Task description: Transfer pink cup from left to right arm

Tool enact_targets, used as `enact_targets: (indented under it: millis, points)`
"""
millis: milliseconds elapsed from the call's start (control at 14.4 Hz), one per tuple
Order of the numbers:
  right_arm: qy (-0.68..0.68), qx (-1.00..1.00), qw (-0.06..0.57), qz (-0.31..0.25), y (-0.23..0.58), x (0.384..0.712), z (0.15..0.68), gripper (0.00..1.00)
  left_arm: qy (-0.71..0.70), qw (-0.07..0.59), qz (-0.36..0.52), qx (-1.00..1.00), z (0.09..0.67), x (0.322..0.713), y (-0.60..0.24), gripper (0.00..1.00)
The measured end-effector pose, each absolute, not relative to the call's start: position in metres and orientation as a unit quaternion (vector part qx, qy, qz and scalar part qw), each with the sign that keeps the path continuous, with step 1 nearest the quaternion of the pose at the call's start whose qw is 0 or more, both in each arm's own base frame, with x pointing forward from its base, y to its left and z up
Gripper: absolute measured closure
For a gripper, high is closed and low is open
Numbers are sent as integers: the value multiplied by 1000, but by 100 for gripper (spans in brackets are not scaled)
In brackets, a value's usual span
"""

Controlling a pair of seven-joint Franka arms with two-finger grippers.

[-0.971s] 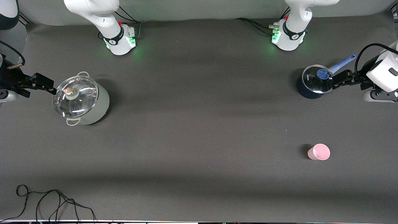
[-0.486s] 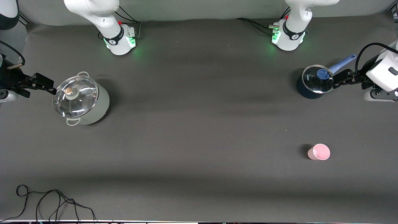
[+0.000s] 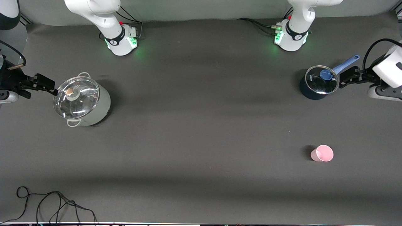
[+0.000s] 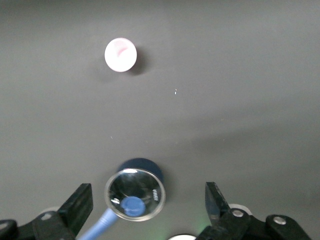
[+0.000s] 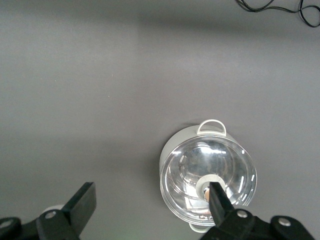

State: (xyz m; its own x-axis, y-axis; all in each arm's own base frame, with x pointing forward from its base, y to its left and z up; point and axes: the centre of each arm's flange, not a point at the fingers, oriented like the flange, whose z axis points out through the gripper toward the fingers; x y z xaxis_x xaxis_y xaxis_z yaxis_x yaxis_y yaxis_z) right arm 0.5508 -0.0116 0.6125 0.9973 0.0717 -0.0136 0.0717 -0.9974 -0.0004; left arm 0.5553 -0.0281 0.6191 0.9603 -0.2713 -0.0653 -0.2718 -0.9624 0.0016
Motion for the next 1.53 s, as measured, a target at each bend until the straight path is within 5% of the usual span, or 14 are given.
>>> enact_targets:
  millis: [416,833,1527]
  points:
    - [39,999,0,-7,-8,551,612,0,347,-8,-20,-938,620,578,19,0]
    - [39,999,0,-7,-8,551,612,0,428,-130,-79,-891,564,594,131,0]
    - [39,999,0,-7,-7,551,612,0,487,-319,-272,-766,302,598,294,0]
